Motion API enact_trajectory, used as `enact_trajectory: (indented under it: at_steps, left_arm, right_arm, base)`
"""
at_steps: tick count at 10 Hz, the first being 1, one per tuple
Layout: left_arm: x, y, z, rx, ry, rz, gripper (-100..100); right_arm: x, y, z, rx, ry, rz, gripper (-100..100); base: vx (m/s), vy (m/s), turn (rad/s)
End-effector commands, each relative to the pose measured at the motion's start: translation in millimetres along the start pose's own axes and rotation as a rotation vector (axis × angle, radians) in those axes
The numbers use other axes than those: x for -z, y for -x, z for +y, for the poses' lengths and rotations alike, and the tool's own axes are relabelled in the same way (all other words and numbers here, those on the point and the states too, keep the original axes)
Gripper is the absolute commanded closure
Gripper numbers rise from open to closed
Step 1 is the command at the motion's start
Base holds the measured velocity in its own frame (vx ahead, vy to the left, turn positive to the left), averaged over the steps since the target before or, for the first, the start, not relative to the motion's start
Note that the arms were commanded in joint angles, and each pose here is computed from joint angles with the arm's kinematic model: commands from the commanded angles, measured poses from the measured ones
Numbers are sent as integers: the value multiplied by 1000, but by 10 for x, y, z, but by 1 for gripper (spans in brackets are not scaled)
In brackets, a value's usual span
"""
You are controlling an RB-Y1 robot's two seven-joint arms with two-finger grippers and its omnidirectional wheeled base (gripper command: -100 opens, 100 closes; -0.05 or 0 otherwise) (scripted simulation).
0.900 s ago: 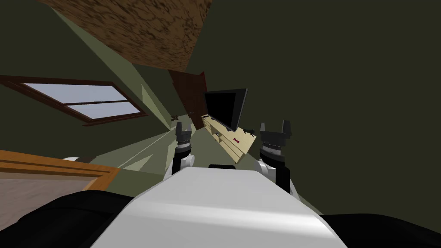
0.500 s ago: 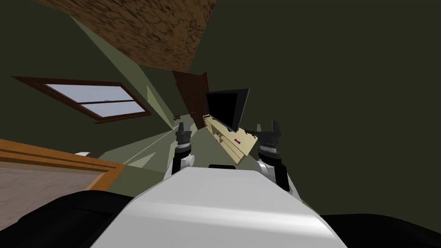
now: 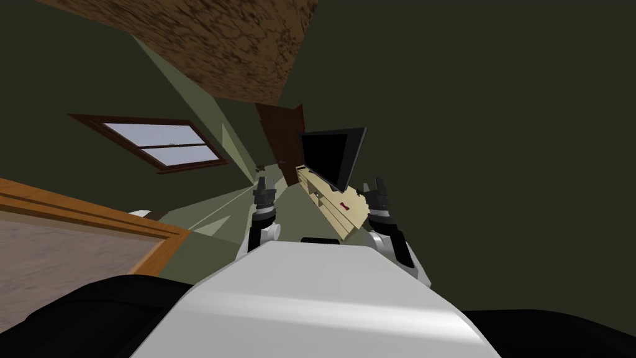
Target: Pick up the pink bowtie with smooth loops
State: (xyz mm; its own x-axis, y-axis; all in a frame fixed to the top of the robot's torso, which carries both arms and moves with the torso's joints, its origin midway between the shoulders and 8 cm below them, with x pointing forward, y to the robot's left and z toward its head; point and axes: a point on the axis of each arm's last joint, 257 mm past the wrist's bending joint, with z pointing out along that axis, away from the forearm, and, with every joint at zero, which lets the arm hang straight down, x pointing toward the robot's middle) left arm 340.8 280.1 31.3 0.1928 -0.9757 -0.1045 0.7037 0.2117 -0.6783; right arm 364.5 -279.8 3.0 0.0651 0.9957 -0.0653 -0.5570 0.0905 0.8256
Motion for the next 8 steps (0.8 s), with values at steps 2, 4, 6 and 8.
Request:
enact_trajectory:
  at_steps: [2, 4, 6, 8]
  left_arm:
    - [0, 0, 0, 0, 0, 0, 0]
    - [0, 0, 0, 0, 0, 0, 0]
    - [0, 0, 0, 0, 0, 0, 0]
    - [0, 0, 0, 0, 0, 0, 0]
  right_arm:
    - [51, -78, -330, 63, -98, 38, -100]
    - [79, -118, -495, 111, -146, 60, -100]
    - [117, -159, -666, 159, -195, 86, -100]
    - [165, -200, -844, 201, -246, 115, -100]
  base:
    - [26, -15, 126]
    - [24, -14, 82]
    - [30, -20, 113]
    - [23, -16, 87]
